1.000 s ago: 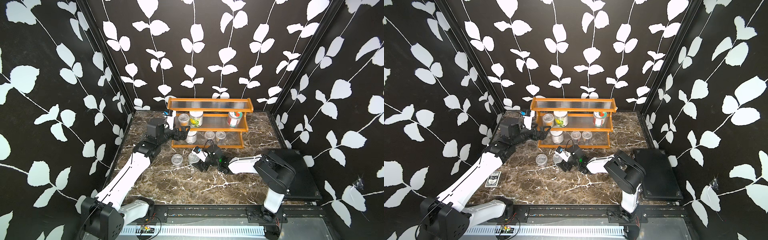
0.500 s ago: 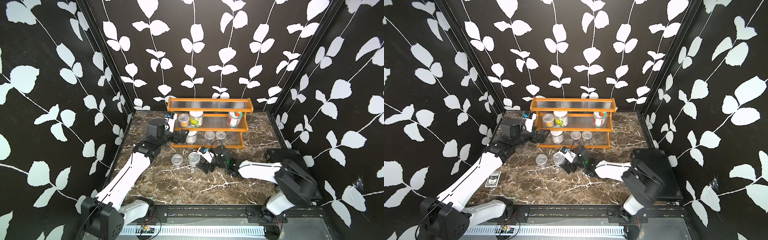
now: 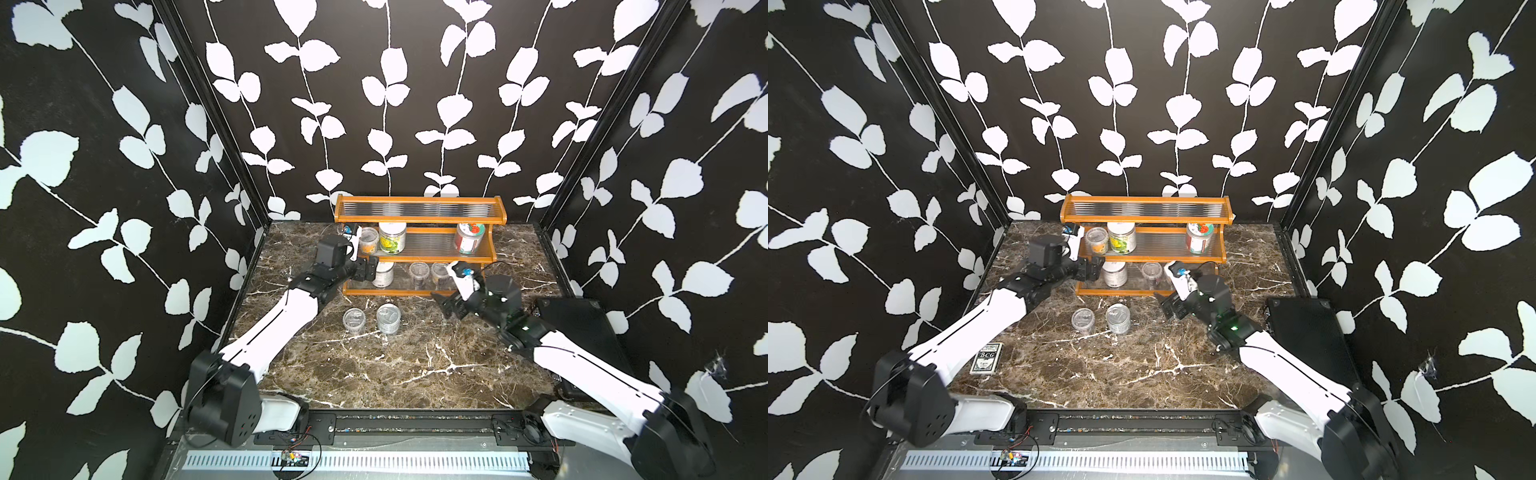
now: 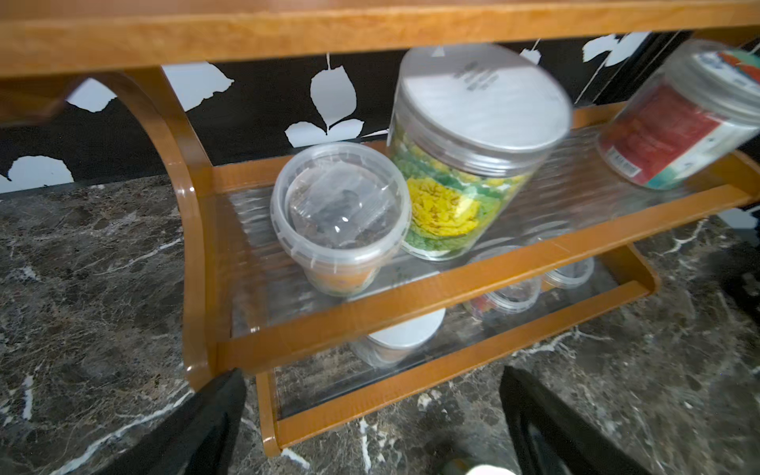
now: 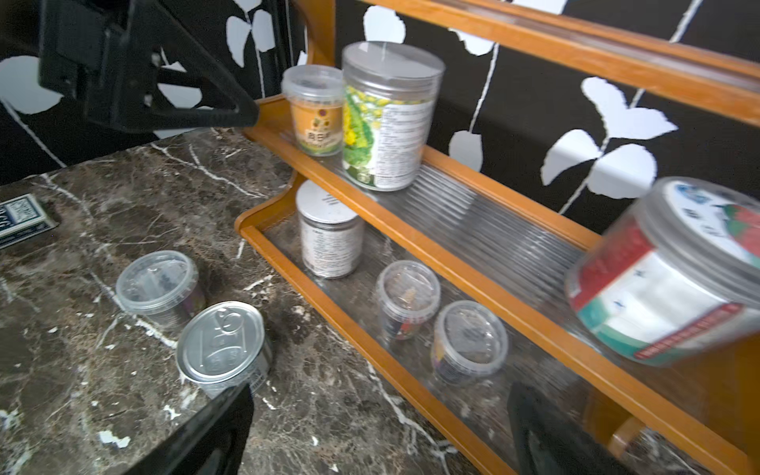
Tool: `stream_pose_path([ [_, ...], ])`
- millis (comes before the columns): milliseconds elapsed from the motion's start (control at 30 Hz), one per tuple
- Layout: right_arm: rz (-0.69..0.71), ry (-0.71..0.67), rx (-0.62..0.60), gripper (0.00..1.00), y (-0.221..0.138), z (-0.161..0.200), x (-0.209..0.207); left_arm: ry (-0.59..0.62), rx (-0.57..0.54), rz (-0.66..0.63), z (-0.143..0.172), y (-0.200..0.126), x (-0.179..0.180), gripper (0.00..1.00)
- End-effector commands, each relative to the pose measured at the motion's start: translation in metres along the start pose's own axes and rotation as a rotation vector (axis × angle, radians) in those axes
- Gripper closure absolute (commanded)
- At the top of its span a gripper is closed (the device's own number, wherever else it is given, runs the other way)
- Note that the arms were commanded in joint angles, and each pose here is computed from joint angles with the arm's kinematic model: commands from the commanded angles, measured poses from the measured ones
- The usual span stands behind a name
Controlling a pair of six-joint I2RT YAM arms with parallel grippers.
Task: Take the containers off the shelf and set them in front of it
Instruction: 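Pick up a container from the shelf.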
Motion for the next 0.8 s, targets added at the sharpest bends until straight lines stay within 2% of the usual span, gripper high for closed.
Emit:
stream_pose_path([
  [0, 0.087, 0.028, -0.005, 0.00, -0.015, -0.006, -0.019, 0.019, -0.103, -0.079, -0.028, 0.006, 0.008, 0.01],
  [267, 0.158, 0.030, -0.055, 0.00, -0.032, -0.024, -0.038, 0.019, -0.124, -0.114, -0.037, 0.030, 0.011, 0.02],
  [567, 0.181, 0.036, -0.081, 0.00, -0.039, -0.037, -0.049, 0.049, -0.152, -0.087, -0.046, 0.051, 0.009, 0.05],
  [767, 0.198, 0.029, -0.084, 0.00, -0.043, -0.039, -0.053, 0.070, -0.121, -0.089, -0.042, 0.059, 0.009, 0.12],
])
Point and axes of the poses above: each gripper's point midway between its finger pads, its own y axis out along the fingers, its own x axis along the line the jaws close on, z = x × y, the point moved 7 cm from there along -y, back along the fingers, and after that the axes turned 11 degrees about y, right-handed, at the moved point
